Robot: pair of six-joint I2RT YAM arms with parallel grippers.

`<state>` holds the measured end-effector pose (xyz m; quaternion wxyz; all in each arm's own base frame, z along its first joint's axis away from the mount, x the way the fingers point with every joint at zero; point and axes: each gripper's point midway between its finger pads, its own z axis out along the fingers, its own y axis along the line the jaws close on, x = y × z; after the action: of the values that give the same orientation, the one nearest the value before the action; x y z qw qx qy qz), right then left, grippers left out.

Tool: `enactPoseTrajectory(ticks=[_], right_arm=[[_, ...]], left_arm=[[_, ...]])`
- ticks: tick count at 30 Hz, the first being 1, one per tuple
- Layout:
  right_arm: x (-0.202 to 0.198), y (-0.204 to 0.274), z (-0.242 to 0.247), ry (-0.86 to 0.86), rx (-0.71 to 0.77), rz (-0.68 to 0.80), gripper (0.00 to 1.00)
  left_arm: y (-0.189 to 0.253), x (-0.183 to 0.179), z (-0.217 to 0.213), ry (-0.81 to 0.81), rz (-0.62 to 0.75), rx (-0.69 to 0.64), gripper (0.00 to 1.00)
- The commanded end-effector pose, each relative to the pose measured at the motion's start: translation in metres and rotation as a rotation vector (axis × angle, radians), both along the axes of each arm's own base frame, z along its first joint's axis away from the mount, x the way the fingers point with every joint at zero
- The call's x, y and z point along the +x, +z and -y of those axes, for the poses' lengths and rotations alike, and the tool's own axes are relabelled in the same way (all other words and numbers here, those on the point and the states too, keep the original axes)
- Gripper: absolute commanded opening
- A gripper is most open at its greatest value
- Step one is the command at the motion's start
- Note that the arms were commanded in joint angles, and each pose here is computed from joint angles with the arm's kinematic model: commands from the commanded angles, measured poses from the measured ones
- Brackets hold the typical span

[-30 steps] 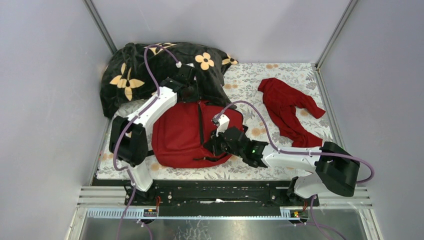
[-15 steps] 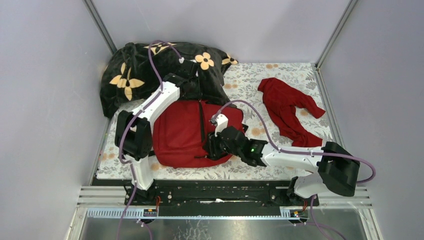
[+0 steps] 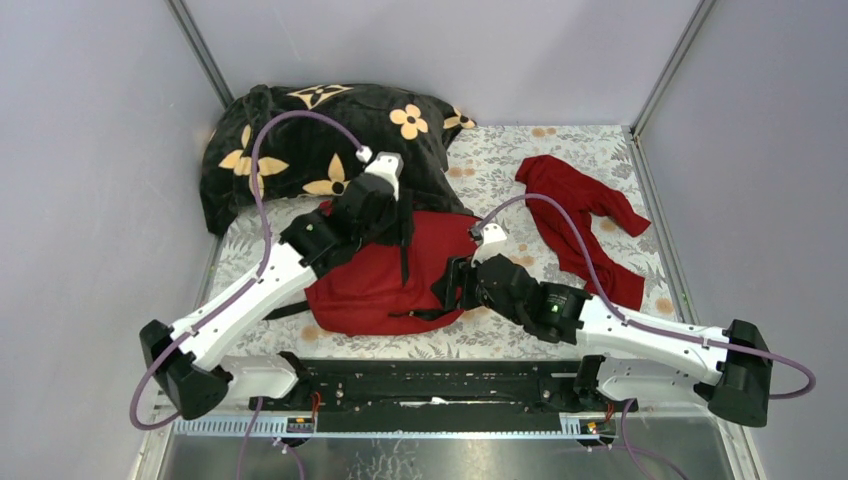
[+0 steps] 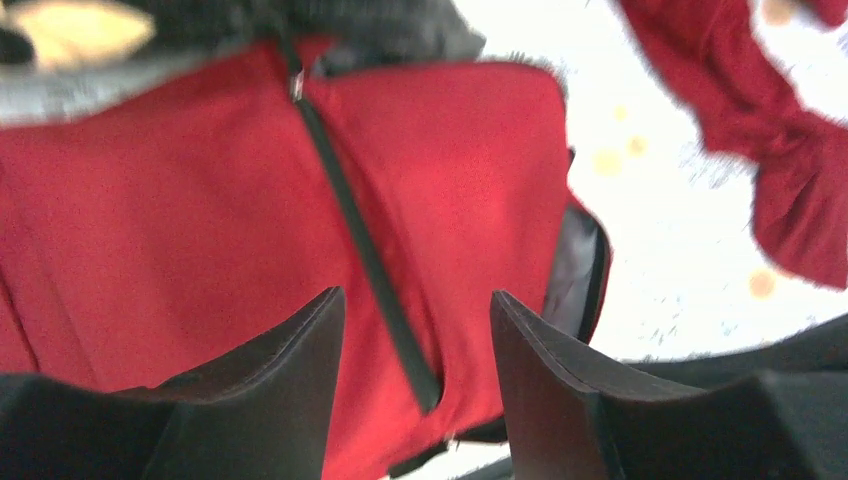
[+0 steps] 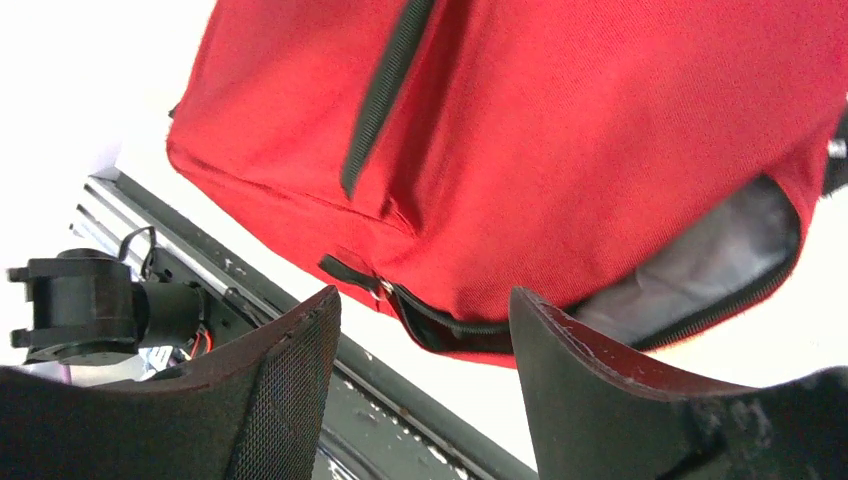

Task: Pack the student bag
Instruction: Zip the student bag at the center of the board.

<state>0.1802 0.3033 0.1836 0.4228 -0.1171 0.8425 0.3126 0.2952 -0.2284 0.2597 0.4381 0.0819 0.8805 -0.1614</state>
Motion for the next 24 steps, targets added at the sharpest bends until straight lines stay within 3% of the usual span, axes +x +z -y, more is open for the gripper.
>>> enactPoseTrajectory(ticks=[1, 4, 8, 11, 16, 24], right_arm=[[-0.007, -0.033, 0.033, -0.166, -0.038, -0.132, 0.69], [-0.003, -0.039, 0.051, -0.259, -0.032, -0.132, 0.73], [0.001, -0.033, 0.068, -0.309, -0.042, -0.098, 0.77], [0.001, -0.024, 0.072, -0.306, -0.027, -0.077, 0.77], [-0.002, -0.022, 0.084, -0.329, -0.043, -0.075, 0.77], [-0.006, -0.024, 0.091, -0.348, 0.011, -0.092, 0.77]], left_arm=[[-0.055, -0.056, -0.021, -0.005, -0.176, 0.088, 0.65], [-0.084, -0.096, -0.014, -0.08, -0.301, 0.139, 0.7], [-0.12, -0.138, -0.006, -0.12, -0.359, 0.345, 0.68], [-0.139, -0.145, -0.005, -0.097, -0.332, 0.438, 0.6], [-0.16, -0.153, -0.007, -0.086, -0.325, 0.542, 0.57], [-0.175, -0.148, -0.021, -0.026, -0.283, 0.581, 0.44]])
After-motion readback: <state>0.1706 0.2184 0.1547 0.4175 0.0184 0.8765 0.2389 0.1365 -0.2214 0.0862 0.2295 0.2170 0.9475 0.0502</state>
